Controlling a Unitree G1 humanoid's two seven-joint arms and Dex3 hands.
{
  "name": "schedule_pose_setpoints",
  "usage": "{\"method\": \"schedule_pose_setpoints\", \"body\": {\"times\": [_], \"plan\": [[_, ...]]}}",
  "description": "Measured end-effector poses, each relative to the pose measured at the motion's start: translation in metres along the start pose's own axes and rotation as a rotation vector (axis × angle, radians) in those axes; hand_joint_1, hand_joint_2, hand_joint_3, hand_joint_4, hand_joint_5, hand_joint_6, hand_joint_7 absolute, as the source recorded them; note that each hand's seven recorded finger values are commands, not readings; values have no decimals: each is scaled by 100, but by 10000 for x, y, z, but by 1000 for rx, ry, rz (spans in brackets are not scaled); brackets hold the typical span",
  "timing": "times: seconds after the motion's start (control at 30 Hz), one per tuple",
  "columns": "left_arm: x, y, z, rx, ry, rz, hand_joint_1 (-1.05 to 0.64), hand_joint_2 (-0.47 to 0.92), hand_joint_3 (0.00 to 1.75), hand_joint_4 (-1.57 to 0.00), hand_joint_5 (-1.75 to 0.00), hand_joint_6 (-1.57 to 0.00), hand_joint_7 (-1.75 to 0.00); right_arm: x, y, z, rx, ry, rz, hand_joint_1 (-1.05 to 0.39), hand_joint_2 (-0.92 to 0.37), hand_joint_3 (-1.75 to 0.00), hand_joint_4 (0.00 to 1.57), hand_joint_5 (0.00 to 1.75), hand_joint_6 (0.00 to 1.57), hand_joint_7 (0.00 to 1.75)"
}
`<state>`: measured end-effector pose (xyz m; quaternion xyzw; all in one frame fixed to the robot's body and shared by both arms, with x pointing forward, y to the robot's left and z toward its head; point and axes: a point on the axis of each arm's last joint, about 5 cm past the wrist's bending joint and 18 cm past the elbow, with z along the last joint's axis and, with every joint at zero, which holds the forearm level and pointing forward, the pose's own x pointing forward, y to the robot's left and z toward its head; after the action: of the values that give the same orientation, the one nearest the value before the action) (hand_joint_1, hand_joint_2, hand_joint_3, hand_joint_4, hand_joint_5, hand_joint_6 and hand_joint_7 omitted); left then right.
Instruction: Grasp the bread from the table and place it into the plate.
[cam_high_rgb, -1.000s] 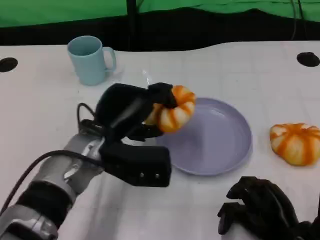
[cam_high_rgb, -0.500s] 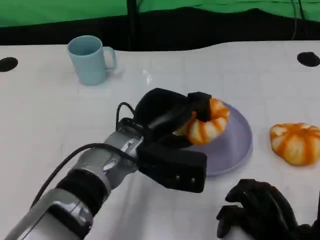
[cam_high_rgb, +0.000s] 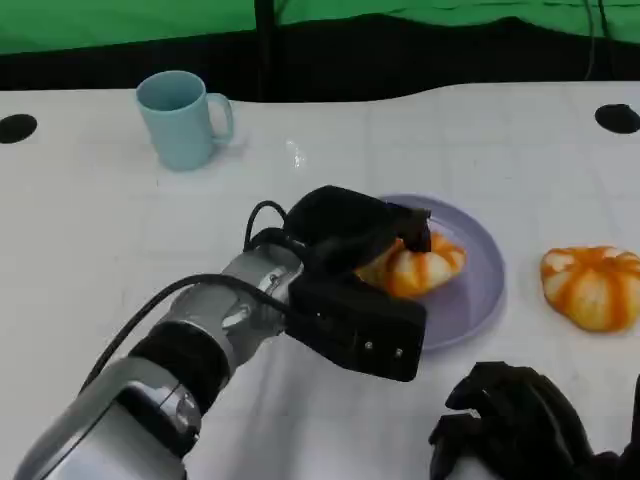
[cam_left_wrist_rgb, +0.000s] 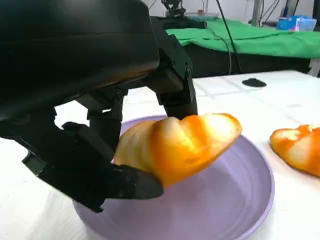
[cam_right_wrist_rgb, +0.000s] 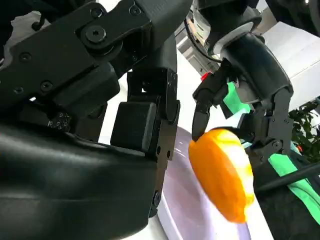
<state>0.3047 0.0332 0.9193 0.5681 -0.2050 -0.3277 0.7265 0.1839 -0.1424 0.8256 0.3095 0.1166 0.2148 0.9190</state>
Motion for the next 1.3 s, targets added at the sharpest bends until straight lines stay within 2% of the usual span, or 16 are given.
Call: {"method": "schedule_pose_setpoints", "body": {"times": [0.1, 0.17, 0.37, 0.53, 0.73, 0.87, 1.0, 1.1, 1.2, 1.27, 1.3], "plan": [[18, 47, -1, 43, 21, -56, -78, 92, 31, -23, -50, -20, -6, 0, 1, 1, 0, -1, 0, -103, -72, 0, 157, 75, 157, 36], [28, 89, 2, 78, 30, -97, -88, 92, 32, -15, -41, -14, -2, 1, 2, 1, 0, 0, 1, -104, -72, 0, 157, 76, 157, 37], [39, 216, 35, 143, 49, -167, -100, 92, 38, -10, -36, -10, 0, 4, 6, 6, 0, 0, -3, -103, -72, 0, 157, 76, 157, 37], [18, 350, 74, 205, 41, -185, -101, 92, 40, -12, -36, -13, -2, 4, 7, 6, 2, 2, -4, -103, -72, -1, 157, 75, 157, 37], [-119, 366, 31, 171, 27, -142, -98, 92, 34, -17, -35, -19, -4, -2, 7, 9, -1, 1, -4, -103, -72, 0, 157, 75, 157, 38], [-247, 365, -62, 106, 6, -81, -91, 92, 29, -28, -38, -26, -6, -4, 11, 10, -4, 2, -12, -103, -73, -1, 157, 77, 157, 40], [-416, 285, -196, -22, -37, 5, -82, 92, 30, -39, -41, -34, -8, -5, 9, 12, -5, 2, -12, -103, -72, 0, 157, 77, 157, 39], [-557, 233, -286, -149, -69, 113, -74, 92, 32, -52, -46, -47, -13, -7, 7, 14, -3, 2, -13, -103, -73, 0, 157, 76, 157, 39], [-703, 153, -352, -306, -108, 225, -67, 92, 29, -76, -55, -69, -17, -7, 3, 19, -5, 2, -12, -103, -73, -1, 157, 76, 157, 38], [-803, 74, -378, -454, -127, 322, -63, 92, 28, -79, -71, -79, -17, -10, -4, 24, -6, 1, -12, -103, -73, 0, 157, 75, 157, 38], [-845, 24, -384, -525, -128, 358, -62, 92, 28, -79, -74, -81, -17, -12, -8, 26, -7, 0, -13, -103, -73, 0, 157, 75, 157, 38]]}}
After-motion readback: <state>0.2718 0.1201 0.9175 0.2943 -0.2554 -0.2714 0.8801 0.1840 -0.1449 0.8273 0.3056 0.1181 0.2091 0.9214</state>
